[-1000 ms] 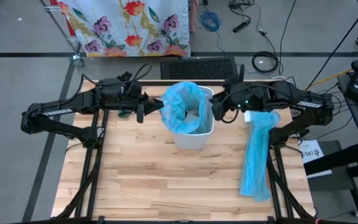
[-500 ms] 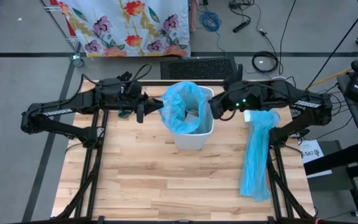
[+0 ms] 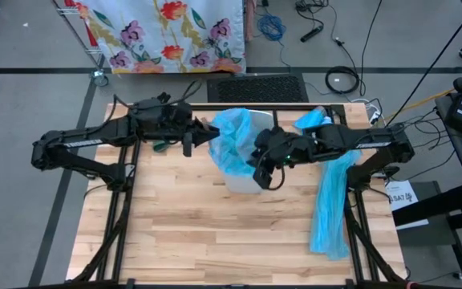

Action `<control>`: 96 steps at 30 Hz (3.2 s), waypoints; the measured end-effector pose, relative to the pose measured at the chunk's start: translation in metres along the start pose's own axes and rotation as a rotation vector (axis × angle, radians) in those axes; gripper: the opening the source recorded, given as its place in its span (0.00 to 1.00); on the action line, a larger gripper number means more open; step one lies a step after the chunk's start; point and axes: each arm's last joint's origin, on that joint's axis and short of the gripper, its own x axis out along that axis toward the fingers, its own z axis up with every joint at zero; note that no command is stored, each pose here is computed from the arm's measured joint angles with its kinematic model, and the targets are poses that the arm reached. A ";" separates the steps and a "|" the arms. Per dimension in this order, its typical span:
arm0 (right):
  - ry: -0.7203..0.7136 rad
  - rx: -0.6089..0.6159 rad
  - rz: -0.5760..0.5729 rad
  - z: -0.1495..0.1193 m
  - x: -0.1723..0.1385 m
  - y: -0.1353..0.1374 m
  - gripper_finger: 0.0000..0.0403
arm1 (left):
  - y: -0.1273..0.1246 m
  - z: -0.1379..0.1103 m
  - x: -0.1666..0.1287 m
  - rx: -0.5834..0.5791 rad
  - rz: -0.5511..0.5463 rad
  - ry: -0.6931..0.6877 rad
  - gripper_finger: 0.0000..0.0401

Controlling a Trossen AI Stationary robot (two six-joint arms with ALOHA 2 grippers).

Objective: Place trash/remove bag and relplace
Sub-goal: Close the trash bag

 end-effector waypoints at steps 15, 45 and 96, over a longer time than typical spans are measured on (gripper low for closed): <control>0.036 -0.002 0.032 -0.009 0.001 0.012 0.23 | 0.003 -0.018 0.041 -0.028 -0.141 0.107 0.25; -0.075 0.400 -0.231 -0.017 -0.056 -0.025 0.23 | 0.018 -0.012 0.040 -0.009 -0.140 0.119 0.25; -0.095 0.529 -0.133 -0.007 -0.003 0.004 0.23 | 0.021 -0.013 0.039 0.039 -0.147 0.147 0.25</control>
